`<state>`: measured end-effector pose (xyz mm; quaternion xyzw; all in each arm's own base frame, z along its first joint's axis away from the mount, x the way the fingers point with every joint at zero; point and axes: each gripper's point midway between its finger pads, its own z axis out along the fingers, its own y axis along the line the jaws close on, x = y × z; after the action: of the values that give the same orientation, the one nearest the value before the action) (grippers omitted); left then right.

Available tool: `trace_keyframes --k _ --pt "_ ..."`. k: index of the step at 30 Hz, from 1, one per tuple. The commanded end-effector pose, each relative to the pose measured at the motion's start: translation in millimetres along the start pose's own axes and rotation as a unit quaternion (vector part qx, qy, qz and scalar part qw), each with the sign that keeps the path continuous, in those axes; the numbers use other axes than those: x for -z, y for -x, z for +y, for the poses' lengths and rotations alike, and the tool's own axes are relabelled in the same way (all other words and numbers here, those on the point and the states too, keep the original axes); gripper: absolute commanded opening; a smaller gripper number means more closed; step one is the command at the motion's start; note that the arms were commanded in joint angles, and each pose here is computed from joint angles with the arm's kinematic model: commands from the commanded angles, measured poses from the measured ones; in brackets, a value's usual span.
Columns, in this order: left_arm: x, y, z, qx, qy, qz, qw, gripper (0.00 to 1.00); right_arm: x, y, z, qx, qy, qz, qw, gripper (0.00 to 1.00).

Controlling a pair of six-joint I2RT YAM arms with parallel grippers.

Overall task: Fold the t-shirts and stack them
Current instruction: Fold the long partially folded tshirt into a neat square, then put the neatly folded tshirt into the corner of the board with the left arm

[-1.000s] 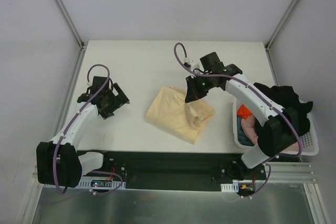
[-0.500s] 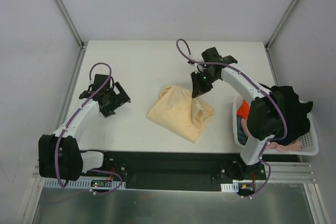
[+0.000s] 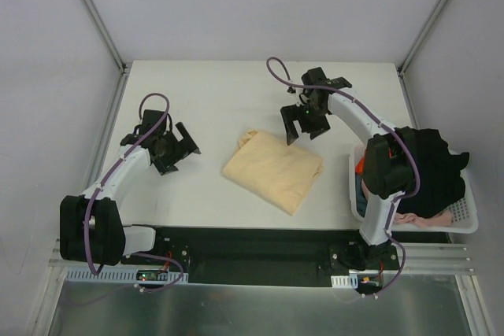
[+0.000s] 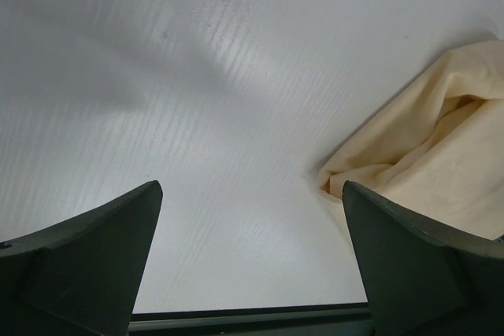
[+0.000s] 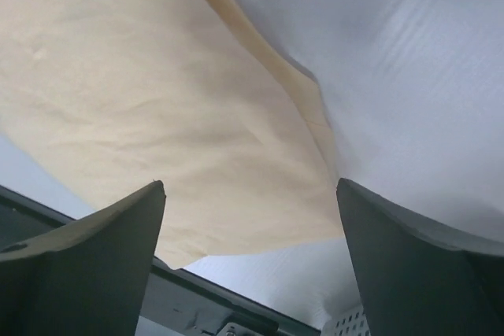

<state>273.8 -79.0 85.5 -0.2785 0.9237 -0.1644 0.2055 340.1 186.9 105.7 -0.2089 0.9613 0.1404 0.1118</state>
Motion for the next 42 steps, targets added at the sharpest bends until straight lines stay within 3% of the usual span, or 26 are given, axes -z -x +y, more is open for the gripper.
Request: trace_keyframes --k 1,6,9,13,18,24,28,36,42 --pt "13 5 -25 -0.017 -0.064 0.002 0.998 0.99 38 4 -18 -0.031 -0.08 -0.034 0.996 0.97" --pt "17 -8 -58 -0.042 -0.133 0.026 0.99 0.99 63 -8 -1 -0.07 -0.054 -0.104 0.991 0.97" --pt "24 -27 -95 -0.093 -0.173 0.039 0.98 0.99 79 -11 26 -0.098 0.012 -0.157 0.983 0.97" --pt "24 -54 -140 -0.152 -0.213 0.066 0.963 0.99 64 -42 55 -0.138 0.103 -0.148 0.974 0.97" --pt "6 -79 -166 -0.171 -0.225 0.12 0.952 0.99 44 -47 60 -0.171 0.131 -0.139 0.967 0.97" --pt "-36 -118 -156 -0.177 -0.18 0.186 0.95 0.99 7 -51 48 -0.209 0.107 -0.097 0.967 0.97" --pt "-57 -126 -128 -0.165 -0.13 0.191 0.959 0.99 -16 -50 33 -0.212 0.074 -0.077 0.971 0.97" --pt "-65 -147 -92 -0.138 -0.083 0.21 0.964 0.99 -63 -45 21 -0.185 0.035 -0.03 0.982 0.97" --pt "-48 -149 -83 -0.134 -0.082 0.18 0.971 0.99 -58 -15 5 -0.132 -0.023 -0.042 0.99 0.97"
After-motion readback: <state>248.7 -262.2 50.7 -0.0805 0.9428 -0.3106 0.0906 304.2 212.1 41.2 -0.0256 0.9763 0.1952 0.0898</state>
